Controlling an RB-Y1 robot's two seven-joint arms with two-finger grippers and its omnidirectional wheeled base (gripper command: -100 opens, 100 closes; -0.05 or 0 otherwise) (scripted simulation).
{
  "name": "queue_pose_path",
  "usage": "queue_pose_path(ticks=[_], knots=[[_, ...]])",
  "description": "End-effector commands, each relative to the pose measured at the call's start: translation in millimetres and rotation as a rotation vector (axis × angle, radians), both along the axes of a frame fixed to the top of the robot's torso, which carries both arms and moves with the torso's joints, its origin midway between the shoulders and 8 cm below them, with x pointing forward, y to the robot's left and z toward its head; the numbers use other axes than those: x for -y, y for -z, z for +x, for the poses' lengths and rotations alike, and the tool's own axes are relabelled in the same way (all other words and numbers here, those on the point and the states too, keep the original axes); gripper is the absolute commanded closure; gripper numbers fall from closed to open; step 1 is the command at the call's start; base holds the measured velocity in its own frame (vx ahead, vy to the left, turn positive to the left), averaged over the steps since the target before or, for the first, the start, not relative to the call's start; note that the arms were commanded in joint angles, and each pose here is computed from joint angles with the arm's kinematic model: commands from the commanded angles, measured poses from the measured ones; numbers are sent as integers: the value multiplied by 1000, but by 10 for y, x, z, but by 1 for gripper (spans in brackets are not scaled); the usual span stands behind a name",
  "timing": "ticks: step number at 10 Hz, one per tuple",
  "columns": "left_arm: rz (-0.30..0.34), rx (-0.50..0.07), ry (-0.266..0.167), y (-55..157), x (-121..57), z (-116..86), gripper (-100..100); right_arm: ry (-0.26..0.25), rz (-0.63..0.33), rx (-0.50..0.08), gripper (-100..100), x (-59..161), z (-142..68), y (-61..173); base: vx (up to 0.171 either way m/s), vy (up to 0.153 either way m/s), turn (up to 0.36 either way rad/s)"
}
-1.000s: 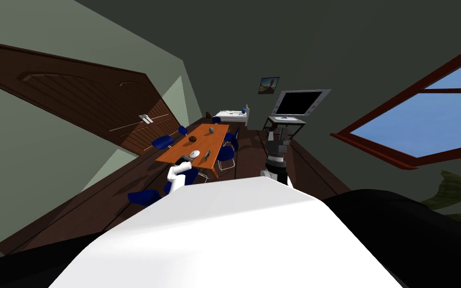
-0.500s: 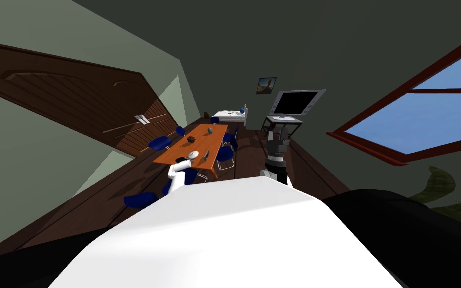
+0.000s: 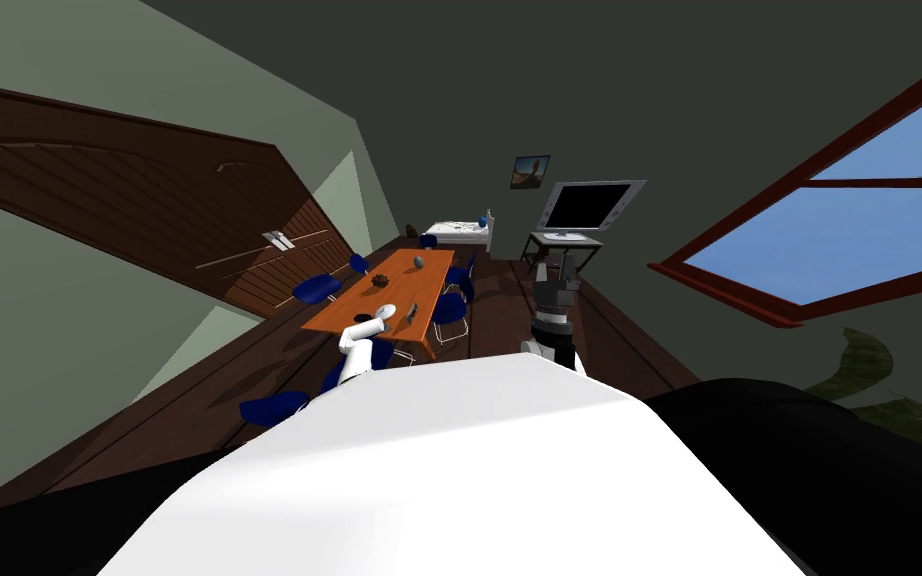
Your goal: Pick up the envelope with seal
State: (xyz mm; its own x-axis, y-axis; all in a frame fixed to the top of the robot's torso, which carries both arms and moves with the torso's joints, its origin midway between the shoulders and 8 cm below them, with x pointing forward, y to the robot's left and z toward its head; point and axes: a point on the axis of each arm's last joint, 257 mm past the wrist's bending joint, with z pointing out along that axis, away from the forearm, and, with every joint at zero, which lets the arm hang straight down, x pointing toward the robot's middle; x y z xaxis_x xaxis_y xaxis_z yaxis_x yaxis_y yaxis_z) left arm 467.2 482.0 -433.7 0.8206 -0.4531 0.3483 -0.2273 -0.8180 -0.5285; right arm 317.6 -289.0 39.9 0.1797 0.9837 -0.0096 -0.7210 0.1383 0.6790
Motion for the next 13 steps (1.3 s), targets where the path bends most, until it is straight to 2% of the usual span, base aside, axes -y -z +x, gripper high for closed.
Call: queue_pose_path(ticks=[1,2,5,6,7,8,9,12,13], knots=[[-35,-43,-19,108,36,-77,-100,0,0,0,0,0,0,0,23,0,-33],[-74,-65,-46,145,70,-61,-100,0,0,0,0,0,0,0,32,-3,-46],[-139,-147,-77,312,180,-199,-100,0,0,0,0,0,0,0,34,-2,-27],[-172,-163,-99,286,223,-161,-100,0,0,0,0,0,0,0,44,-4,-27],[-187,-197,-102,386,269,-258,-100,0,0,0,0,0,0,0,36,-5,-23],[-187,-197,-102,386,269,-258,-100,0,0,0,0,0,0,0,12,-7,3],[-226,-230,-123,388,341,-267,-100,0,0,0,0,0,0,0,30,-6,-26],[-274,-290,-142,478,466,-365,-100,0,0,0,0,0,0,0,42,-10,-17],[-304,-313,-156,437,532,-349,-100,0,0,0,0,0,0,0,54,-1,-18]])
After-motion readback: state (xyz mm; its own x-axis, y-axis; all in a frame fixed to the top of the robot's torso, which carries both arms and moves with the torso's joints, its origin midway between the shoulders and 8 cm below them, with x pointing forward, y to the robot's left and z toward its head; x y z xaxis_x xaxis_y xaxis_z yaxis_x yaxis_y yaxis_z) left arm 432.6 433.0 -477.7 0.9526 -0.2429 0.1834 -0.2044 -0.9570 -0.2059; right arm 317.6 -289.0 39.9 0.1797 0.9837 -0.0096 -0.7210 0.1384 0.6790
